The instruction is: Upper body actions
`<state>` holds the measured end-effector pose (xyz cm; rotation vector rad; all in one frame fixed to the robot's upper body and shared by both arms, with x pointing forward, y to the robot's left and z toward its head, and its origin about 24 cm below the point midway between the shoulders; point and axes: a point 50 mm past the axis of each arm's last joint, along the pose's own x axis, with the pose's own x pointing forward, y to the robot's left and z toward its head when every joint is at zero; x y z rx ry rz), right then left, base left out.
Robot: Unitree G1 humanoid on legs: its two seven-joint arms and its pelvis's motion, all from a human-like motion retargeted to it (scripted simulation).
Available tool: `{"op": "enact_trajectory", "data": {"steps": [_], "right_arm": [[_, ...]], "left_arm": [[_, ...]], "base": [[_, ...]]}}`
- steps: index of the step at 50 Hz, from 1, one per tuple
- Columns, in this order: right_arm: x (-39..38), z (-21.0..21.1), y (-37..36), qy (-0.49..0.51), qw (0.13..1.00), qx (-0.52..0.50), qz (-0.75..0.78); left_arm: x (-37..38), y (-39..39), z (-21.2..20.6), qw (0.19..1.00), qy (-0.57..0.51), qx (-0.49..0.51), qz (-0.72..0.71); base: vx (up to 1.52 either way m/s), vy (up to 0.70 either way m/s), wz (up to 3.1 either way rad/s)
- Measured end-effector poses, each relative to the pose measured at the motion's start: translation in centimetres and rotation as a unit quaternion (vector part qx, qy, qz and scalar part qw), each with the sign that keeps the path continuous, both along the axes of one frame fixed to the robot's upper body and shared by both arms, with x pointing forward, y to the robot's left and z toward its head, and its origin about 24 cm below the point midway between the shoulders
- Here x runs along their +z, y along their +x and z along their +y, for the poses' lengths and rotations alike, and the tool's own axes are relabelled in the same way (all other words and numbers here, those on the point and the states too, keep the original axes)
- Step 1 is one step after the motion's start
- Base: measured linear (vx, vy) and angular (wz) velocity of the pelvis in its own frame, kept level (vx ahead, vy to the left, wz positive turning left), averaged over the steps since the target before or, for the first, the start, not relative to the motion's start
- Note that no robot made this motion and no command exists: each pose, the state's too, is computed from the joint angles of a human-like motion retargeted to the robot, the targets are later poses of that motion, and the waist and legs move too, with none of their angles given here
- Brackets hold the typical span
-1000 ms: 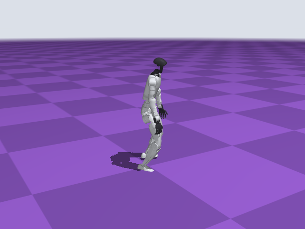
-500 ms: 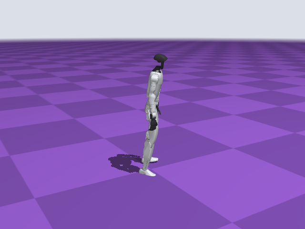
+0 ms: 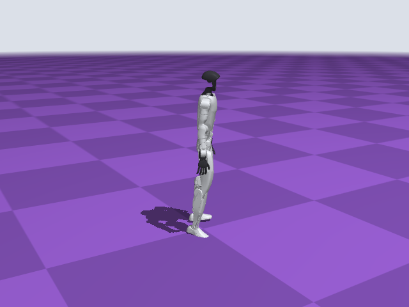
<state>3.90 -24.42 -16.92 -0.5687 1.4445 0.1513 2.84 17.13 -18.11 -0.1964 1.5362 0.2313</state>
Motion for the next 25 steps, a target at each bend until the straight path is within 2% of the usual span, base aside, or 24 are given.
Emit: {"op": "enact_trajectory", "data": {"steps": [8,18,25], "right_arm": [[0.5,0.7,4.1,0.015,0.997,0.042,-0.064],[0.9,2.6,6.7,-0.026,0.967,0.234,-0.101],[0.1,2.4,4.0,-0.008,0.973,0.225,-0.049]], "left_arm": [[0.2,2.0,-0.4,1.000,-0.009,-0.003,-0.020],[0.6,3.3,1.5,0.999,-0.003,-0.050,-0.008],[0.6,3.1,1.5,0.998,-0.001,-0.056,-0.005]], "base": [[-0.19,0.19,-0.17],[-0.20,0.05,-0.26],[-0.06,-0.08,0.06]]}}
